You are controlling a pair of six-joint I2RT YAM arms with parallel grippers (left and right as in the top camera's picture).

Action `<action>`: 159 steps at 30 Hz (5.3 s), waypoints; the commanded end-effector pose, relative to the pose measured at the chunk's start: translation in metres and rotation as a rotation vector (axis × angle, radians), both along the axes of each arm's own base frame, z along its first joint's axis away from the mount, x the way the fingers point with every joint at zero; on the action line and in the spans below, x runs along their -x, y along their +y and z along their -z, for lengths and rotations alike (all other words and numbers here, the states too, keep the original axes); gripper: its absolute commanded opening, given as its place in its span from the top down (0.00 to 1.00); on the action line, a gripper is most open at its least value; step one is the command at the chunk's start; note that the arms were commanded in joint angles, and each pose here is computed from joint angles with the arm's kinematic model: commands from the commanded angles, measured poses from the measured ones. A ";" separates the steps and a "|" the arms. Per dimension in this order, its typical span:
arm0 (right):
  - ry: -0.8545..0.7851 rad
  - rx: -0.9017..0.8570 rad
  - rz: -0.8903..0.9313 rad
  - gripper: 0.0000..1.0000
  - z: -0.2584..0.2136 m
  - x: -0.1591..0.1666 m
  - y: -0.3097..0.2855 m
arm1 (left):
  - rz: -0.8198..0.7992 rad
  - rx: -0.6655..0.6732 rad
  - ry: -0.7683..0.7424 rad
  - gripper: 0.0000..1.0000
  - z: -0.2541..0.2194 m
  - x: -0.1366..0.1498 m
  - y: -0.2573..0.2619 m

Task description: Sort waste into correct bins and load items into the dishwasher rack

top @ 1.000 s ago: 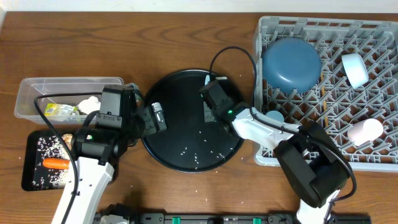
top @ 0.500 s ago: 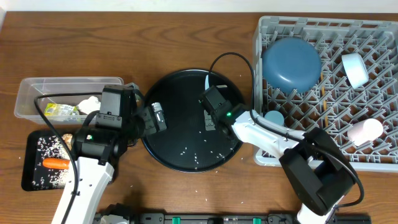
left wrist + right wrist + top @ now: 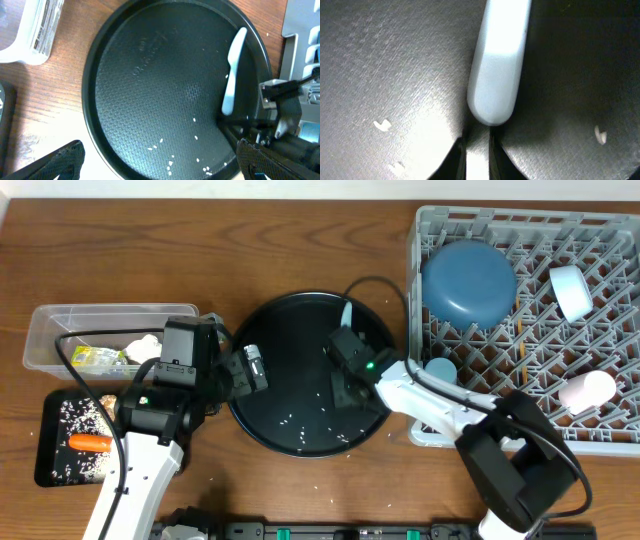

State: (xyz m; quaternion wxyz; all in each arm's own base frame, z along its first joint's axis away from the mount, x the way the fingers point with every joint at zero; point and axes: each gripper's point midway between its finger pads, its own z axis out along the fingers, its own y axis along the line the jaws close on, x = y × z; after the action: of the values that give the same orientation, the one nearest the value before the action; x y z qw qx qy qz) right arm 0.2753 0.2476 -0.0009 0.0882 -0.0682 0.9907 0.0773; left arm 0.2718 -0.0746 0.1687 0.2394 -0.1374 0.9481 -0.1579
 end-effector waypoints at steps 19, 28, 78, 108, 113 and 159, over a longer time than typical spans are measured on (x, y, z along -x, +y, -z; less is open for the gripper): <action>0.248 0.011 -0.179 0.98 -0.005 0.062 -0.001 | -0.007 -0.013 -0.007 0.02 -0.003 -0.002 0.003; -0.049 -0.126 -0.145 0.95 -0.101 0.003 0.013 | -0.007 -0.013 -0.007 0.02 -0.003 -0.002 0.003; 0.011 0.071 0.257 0.93 0.056 -0.063 -0.023 | -0.007 -0.013 -0.007 0.02 -0.003 -0.002 0.003; -0.228 0.090 0.310 0.75 0.008 -0.115 -0.019 | -0.007 -0.013 -0.007 0.02 -0.003 -0.002 0.003; -0.252 0.087 0.318 0.74 0.004 -0.121 -0.020 | -0.007 -0.013 -0.007 0.02 -0.003 -0.002 0.003; -0.359 0.053 0.448 0.76 -0.031 -0.151 -0.022 | -0.007 -0.013 -0.007 0.02 -0.003 -0.002 0.003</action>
State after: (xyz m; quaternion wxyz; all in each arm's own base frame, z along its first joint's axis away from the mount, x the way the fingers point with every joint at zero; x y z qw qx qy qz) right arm 0.4211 0.2337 0.0296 0.2658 0.1212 0.9560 0.0261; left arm 0.2716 -0.0746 0.1684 0.2385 -0.1376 0.9483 -0.1576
